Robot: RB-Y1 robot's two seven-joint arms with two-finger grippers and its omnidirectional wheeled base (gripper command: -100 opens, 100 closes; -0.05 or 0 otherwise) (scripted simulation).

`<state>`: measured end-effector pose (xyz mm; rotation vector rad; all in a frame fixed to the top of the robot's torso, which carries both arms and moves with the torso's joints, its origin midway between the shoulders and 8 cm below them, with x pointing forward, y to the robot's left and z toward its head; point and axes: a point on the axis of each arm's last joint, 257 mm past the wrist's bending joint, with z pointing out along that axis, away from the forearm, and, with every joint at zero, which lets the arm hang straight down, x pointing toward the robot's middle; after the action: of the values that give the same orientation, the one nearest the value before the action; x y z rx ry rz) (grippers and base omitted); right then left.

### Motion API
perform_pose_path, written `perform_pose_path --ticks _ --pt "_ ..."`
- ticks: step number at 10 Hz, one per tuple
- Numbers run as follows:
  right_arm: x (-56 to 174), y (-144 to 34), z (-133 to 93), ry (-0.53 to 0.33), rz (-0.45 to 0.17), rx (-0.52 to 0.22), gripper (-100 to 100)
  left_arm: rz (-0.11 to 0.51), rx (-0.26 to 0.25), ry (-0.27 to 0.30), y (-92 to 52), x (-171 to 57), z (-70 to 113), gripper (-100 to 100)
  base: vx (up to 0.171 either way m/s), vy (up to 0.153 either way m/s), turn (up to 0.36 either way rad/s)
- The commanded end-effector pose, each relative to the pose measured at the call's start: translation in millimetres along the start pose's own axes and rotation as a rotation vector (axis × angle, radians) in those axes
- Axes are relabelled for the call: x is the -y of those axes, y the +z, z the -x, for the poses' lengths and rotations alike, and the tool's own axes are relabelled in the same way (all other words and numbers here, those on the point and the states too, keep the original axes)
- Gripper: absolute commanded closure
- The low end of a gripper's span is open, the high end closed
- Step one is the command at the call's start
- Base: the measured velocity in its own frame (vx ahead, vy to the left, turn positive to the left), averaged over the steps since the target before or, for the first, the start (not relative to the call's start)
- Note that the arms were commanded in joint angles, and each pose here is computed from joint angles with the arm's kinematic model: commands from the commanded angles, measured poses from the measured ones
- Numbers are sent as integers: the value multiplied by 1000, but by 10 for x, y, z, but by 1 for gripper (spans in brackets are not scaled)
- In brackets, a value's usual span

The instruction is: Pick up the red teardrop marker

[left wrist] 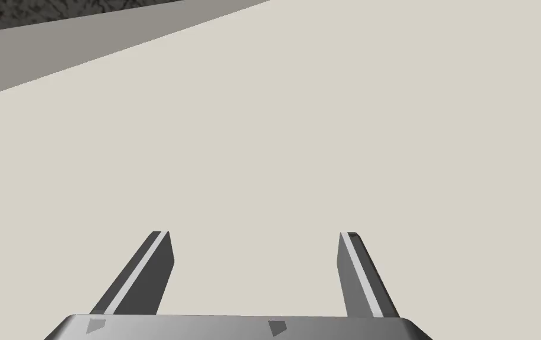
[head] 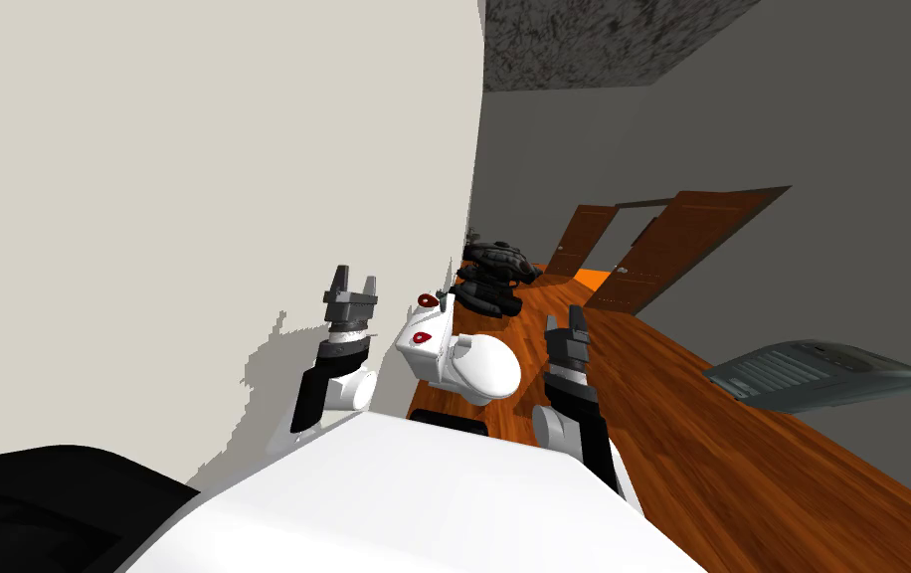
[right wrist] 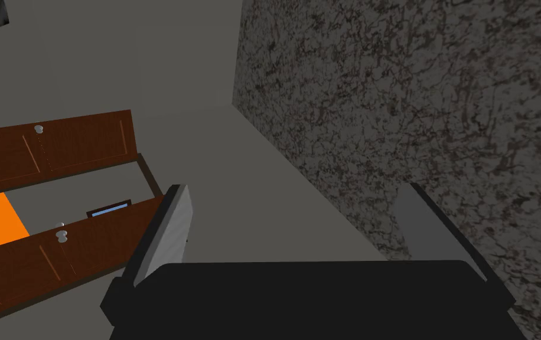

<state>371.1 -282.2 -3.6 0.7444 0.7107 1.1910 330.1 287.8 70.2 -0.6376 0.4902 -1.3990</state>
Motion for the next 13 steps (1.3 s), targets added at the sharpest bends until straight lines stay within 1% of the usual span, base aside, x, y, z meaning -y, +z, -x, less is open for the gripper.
perform_pose_path --ticks 1,3,4,6,7,8,9,10,11,12,13 --pt "0 0 0 0 0 0 0 50 -33 27 5 -149 15 -100 0 -37 21" --pt "0 0 0 0 0 0 0 111 -59 60 11 -328 73 -100 -12 -86 24" --pt "0 0 0 0 0 0 0 117 -59 60 9 -342 74 -100 -9 -64 9" --pt "0 0 0 0 0 0 0 185 -81 100 18 -535 178 -100 -11 -61 18" --pt "0 0 0 0 0 0 0 204 -81 101 9 -582 181 -100 -9 -64 11" --pt "0 0 0 0 0 0 0 237 -89 123 14 -674 250 -100 -10 -73 14" --pt "0 0 0 0 0 0 0 253 -89 123 4 -715 254 -100 -6 -61 9" --pt "0 0 0 0 0 0 0 290 -96 146 7 -814 334 -100 -1 -60 14" --pt "0 0 0 0 0 0 0 306 -96 147 -4 -852 338 -100 -5 -54 12" --pt "0 0 0 0 0 0 0 342 -101 170 -1 -947 427 -100 -10 -69 9" --pt "0 0 0 0 0 0 0 362 -101 171 -17 -993 433 -100 -14 -60 11"
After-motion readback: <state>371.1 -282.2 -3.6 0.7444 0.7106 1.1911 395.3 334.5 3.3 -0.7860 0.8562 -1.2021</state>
